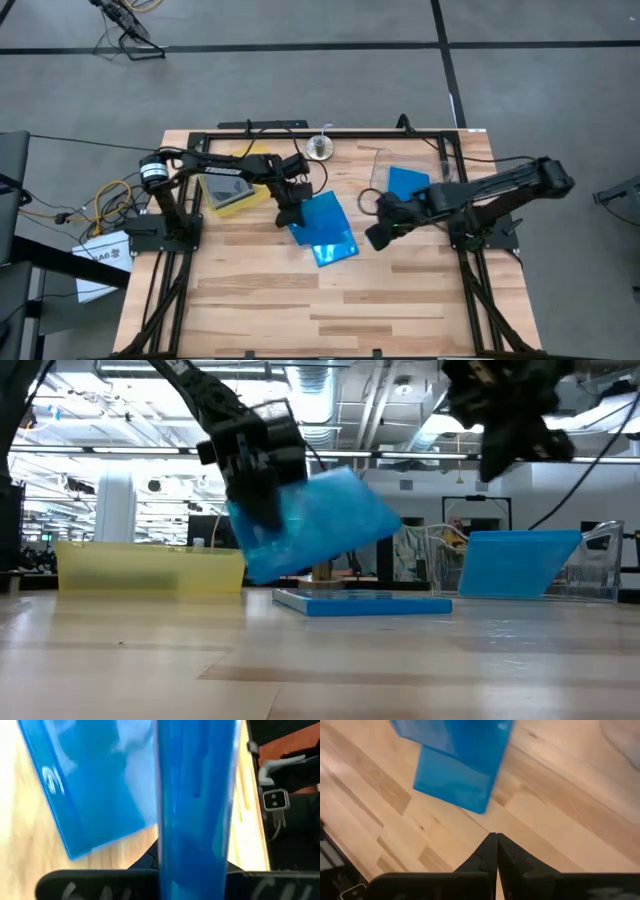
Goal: Pick & place jewel cases by type
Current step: Put the blue CD case into the transparent bin
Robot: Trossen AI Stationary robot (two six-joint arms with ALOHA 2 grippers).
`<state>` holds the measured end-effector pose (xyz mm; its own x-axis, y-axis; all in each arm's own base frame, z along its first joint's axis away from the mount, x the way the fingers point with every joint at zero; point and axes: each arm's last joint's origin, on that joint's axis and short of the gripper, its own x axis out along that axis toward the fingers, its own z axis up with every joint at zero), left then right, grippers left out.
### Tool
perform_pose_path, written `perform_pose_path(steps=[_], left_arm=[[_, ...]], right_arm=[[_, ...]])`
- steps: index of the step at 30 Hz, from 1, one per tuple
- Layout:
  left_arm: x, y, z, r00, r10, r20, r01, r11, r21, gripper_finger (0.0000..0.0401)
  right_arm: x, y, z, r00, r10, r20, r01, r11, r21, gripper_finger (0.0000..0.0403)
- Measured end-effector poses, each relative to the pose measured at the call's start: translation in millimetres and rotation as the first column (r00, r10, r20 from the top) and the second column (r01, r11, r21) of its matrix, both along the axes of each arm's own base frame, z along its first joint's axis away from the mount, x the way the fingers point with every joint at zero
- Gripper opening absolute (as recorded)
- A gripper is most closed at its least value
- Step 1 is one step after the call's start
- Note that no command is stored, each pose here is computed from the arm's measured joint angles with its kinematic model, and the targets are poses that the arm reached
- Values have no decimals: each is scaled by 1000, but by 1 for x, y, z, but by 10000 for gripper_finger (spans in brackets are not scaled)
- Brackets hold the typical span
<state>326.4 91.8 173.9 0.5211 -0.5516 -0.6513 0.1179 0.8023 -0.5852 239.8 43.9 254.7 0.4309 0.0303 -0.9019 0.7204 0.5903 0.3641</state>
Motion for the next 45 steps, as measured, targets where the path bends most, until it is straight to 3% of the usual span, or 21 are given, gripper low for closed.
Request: perform_pose_path(steps=[7, 13, 17, 22, 25, 32, 34, 40, 45], left_arm=[[7, -7, 44, 974, 83, 211, -106, 990, 98, 11], [3, -19, 100, 863, 99, 495, -240, 943, 230, 11], [-9, -27, 128, 801, 94, 592, -329, 895, 302, 11], [-23, -41, 150, 749, -45, 661, -373, 796, 477, 11], [-28, -49, 159, 726, -170, 666, -379, 710, 594, 12], [-35, -57, 170, 725, -154, 672, -495, 561, 663, 14], [-36, -59, 171, 725, -144, 674, -506, 552, 663, 11], [-36, -63, 171, 723, -90, 685, -526, 571, 630, 12], [-35, -62, 173, 679, 119, 725, -605, 650, 460, 11]], right_arm=[[-28, -5, -6, 997, -39, 60, 37, 999, 36, 0], [-38, -6, -16, 999, 28, 29, -29, 999, 29, 0], [-41, -7, -26, 991, 131, 3, -131, 991, 14, 0], [-45, -11, -36, 973, 229, -37, -230, 973, -24, 0], [-44, -14, -36, 958, 284, -34, -286, 957, -57, 0], [-43, -21, -36, 931, 362, -41, -365, 924, -115, 0], [-43, -22, -36, 924, 380, -44, -382, 915, -126, 0], [-43, -25, -36, 919, 391, -46, -393, 909, -138, 0], [-43, -27, -36, 923, 382, -45, -385, 913, -134, 0]])
